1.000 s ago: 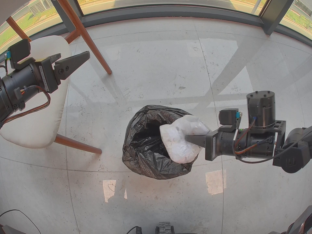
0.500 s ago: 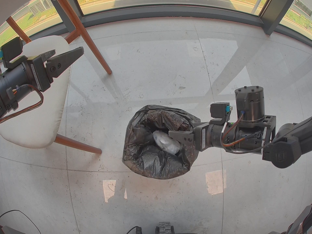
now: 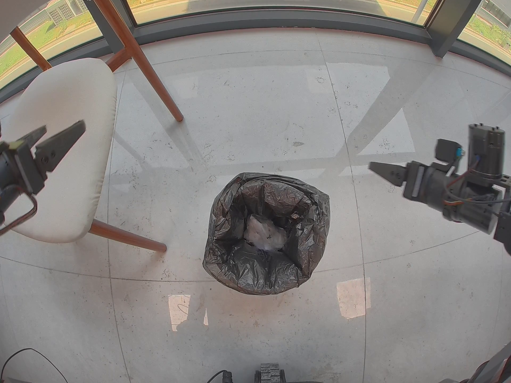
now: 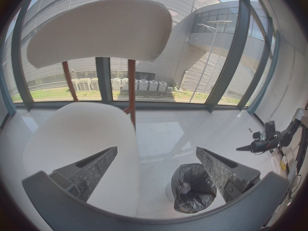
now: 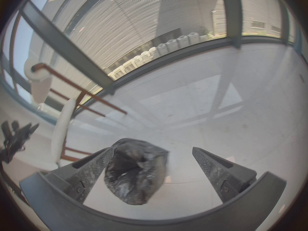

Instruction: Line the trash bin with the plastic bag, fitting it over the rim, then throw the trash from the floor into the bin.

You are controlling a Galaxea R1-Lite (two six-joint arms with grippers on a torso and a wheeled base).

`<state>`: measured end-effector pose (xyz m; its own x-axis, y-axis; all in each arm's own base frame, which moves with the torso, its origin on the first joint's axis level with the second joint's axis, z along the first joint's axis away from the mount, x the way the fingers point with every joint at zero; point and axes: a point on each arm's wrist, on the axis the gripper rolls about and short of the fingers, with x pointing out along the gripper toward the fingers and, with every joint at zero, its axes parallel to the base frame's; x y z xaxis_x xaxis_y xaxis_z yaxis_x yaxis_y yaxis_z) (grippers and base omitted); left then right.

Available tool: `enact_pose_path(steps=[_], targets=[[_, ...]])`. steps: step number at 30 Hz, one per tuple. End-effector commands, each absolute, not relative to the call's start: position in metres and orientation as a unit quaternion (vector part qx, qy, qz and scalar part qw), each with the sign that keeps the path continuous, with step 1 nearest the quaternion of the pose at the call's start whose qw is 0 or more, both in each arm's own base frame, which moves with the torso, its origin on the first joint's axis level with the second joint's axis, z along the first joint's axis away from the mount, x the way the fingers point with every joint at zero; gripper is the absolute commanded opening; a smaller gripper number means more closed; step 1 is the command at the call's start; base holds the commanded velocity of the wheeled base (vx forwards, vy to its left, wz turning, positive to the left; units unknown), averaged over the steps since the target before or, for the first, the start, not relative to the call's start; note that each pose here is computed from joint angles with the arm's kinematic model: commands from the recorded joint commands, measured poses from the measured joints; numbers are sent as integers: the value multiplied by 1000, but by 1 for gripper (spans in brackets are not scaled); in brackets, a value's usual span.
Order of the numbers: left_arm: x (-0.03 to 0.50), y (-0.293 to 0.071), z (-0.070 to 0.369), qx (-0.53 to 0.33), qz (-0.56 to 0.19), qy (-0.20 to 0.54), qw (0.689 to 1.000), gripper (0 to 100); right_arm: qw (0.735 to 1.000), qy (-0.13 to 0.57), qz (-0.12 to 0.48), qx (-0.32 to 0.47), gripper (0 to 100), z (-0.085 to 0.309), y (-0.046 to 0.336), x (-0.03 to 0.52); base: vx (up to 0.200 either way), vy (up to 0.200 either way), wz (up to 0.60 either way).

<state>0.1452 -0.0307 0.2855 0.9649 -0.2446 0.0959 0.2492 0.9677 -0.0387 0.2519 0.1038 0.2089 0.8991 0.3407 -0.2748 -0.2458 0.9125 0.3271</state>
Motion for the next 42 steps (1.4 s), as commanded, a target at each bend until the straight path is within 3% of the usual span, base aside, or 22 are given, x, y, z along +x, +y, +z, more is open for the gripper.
enact_pose_path(steps=[1, 12, 13, 19, 20, 23, 29, 42], targets=[[84, -9, 246, -45, -56, -54, 996, 100, 979, 108, 17, 174, 100, 221, 23, 184, 0, 0, 0], [19, -2, 148, -41, -54, -4, 998, 100, 984, 52, -37, 168, 100, 149, -2, 51, 0, 0, 0], [10, -1, 133, -40, -54, 12, 998, 100, 987, 51, -32, 146, 100, 127, -1, 36, 0, 0, 0], [-22, 2, 83, -29, -54, 55, 997, 100, 996, 43, -15, 77, 100, 84, 1, -13, 0, 0, 0], [-20, 2, 83, -32, -51, 56, 997, 100, 999, 10, -9, 48, 100, 81, 1, -22, 0, 0, 0], [-17, 2, 85, -34, -47, 32, 998, 100, 1000, 8, -4, -18, 100, 75, 0, -22, 0, 0, 0], [-17, 2, 84, -38, -44, 31, 998, 100, 1000, 3, -13, -4, 100, 75, -1, -22, 0, 0, 0], [-18, 4, 83, -39, 52, 23, 998, 100, 1000, 2, -12, -2, 100, 76, -1, -22, 0, 0, 0]])
